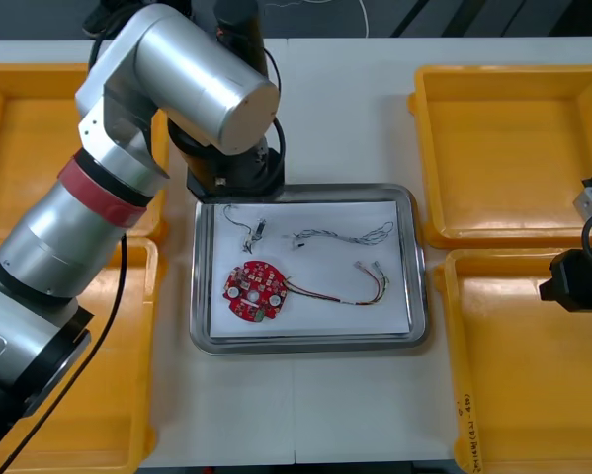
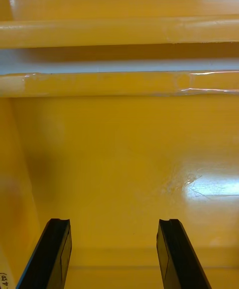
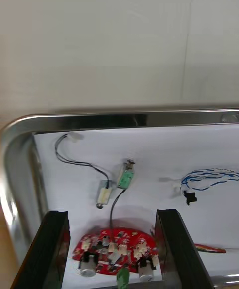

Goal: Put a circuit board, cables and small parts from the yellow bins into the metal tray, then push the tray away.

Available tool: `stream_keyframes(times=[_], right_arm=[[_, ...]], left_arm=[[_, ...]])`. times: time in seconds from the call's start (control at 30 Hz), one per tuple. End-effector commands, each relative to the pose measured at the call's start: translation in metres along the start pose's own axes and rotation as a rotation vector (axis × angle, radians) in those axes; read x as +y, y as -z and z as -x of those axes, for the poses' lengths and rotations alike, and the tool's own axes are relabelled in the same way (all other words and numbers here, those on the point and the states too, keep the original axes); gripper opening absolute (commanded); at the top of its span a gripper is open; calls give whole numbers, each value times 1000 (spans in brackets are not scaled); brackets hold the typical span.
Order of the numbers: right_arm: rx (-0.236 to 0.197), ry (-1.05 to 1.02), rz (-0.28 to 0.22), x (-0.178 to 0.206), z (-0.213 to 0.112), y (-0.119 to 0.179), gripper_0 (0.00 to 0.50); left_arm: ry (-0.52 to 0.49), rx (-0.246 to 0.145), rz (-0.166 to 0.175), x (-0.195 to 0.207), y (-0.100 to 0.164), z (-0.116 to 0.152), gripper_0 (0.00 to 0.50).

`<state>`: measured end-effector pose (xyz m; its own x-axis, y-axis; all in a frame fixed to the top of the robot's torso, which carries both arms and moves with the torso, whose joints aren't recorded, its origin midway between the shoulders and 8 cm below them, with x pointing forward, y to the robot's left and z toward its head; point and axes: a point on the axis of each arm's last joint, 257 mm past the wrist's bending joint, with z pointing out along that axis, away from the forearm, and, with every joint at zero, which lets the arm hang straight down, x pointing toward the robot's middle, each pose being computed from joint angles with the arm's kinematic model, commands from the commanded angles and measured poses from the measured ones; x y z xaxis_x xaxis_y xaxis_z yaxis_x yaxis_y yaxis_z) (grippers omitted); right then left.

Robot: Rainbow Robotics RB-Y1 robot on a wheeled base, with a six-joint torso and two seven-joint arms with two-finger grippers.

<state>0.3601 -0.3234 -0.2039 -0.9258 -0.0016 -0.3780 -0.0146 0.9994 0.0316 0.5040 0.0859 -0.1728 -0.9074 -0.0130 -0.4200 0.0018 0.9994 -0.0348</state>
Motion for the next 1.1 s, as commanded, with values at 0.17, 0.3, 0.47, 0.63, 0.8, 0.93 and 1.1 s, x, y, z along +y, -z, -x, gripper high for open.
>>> stream_keyframes(times=[0.17, 0.3, 0.47, 0.63, 0.8, 0.93, 1.1], right_arm=[[-13, 67, 24, 6, -2, 6, 500], [-9, 153, 29, 7, -3, 7, 500], [1, 276, 31, 8, -6, 7, 500], [4, 413, 30, 25, -10, 2, 500], [-15, 474, 38, 40, -12, 3, 500], [-27, 539, 54, 54, -16, 8, 500], [-21, 623, 48, 69, -15, 4, 497]], left_arm=[[-15, -79, 24, 64, 63, 33, 500], [-18, -63, 37, 89, 69, 34, 500], [-38, -49, 17, 103, 71, 31, 500], [-46, -69, -27, 125, 70, 23, 500], [-46, -69, -30, 138, 68, 12, 500], [-48, -57, -17, 160, 69, -5, 500], [-61, -59, -23, 180, 71, -17, 500]])
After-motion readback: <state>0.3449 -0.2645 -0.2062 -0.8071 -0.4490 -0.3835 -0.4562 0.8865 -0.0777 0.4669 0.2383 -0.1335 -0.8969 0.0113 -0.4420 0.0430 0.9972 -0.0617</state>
